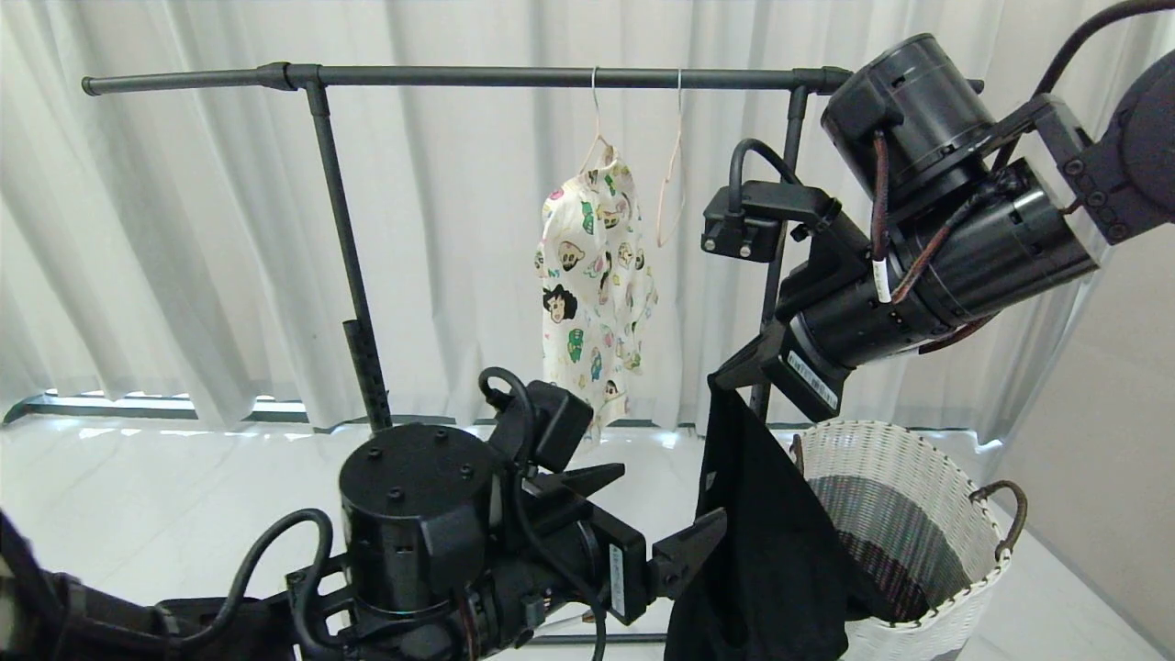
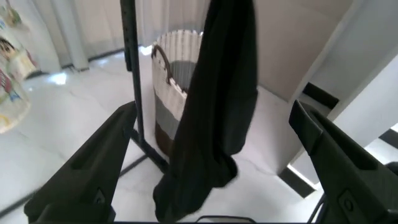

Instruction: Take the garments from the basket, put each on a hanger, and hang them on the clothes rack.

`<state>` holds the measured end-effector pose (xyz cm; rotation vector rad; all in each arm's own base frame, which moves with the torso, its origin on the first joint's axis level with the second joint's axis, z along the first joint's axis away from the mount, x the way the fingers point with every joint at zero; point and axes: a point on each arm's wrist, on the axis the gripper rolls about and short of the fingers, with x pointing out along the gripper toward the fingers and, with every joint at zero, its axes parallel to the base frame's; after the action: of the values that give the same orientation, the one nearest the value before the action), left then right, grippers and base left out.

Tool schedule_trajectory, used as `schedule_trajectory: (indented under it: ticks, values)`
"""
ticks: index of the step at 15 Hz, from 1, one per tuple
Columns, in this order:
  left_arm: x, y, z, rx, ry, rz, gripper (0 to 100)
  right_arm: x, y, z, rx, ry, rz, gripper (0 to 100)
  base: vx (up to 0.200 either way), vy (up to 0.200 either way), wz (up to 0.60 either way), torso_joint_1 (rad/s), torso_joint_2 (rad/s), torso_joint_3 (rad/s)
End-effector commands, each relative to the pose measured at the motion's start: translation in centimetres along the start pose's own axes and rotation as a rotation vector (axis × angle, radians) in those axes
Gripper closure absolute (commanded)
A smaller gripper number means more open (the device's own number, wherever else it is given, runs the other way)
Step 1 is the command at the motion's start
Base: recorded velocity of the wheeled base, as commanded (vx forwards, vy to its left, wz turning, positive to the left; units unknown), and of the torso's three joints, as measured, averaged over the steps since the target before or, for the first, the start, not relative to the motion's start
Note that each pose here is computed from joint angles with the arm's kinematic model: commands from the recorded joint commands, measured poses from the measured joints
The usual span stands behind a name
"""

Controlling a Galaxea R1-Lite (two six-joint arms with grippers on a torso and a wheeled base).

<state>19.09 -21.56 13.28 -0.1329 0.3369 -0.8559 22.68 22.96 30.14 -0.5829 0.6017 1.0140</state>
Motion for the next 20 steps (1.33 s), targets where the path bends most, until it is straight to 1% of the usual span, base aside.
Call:
schedule_trajectory:
  ticks: [1,2,5,6,7,8,10,11,13,17,18,20]
  values:
    - [2.0,0.5,-1.6,-0.041,0.063,0.021,0,-0.4,0.8,0.3,-0.017,-0.016,0.013,100,0.000,0.000,0.00,0.000,0.00,0.000]
    - [2.4,0.7,-2.1,-0.075,0.080,0.033,0,-0.6,0.9,0.4,-0.020,-0.020,0.014,100,0.000,0.000,0.00,0.000,0.00,0.000]
    - [2.8,1.0,-2.8,-0.124,0.091,0.081,0,-0.9,1.0,0.4,-0.022,-0.026,0.012,100,0.000,0.000,0.00,0.000,0.00,0.000]
    - [3.1,1.3,-3.4,-0.150,0.105,0.114,0,-1.0,1.2,0.4,-0.026,-0.029,0.014,100,0.000,0.000,0.00,0.000,0.00,0.000]
    - [3.3,1.4,-3.7,-0.154,0.112,0.127,0,-1.1,1.3,0.5,-0.028,-0.031,0.015,100,0.000,0.000,0.00,0.000,0.00,0.000]
    - [3.5,1.8,-4.8,-0.154,0.139,0.183,0,-1.2,1.3,0.5,-0.029,-0.034,0.014,100,0.000,0.000,0.00,0.000,0.00,0.000]
    - [2.9,2.2,-6.4,-0.150,0.202,0.213,0,-1.2,1.4,0.6,-0.033,-0.036,0.015,100,0.000,0.000,0.00,0.000,0.00,0.000]
    - [2.7,2.3,-6.8,-0.150,0.218,0.222,0,-1.3,1.5,0.6,-0.035,-0.038,0.017,100,0.000,0.000,0.00,0.000,0.00,0.000]
    - [2.5,2.3,-7.1,-0.148,0.231,0.226,0,-1.5,1.7,0.6,-0.038,-0.041,0.019,100,0.000,0.000,0.00,0.000,0.00,0.000]
    - [2.5,2.3,-7.0,-0.147,0.226,0.222,0,-1.4,1.9,0.7,-0.043,-0.042,0.022,100,0.000,0.000,0.00,0.000,0.00,0.000]
    - [2.5,2.2,-7.0,-0.147,0.223,0.221,100,-1.4,1.9,0.7,-0.042,-0.040,0.022,100,0.000,0.000,0.00,0.000,0.00,0.000]
    - [2.5,1.8,-7.2,-0.131,0.216,0.252,100,-1.4,1.9,0.6,-0.042,-0.037,0.024,100,0.000,0.000,0.00,0.000,0.00,0.000]
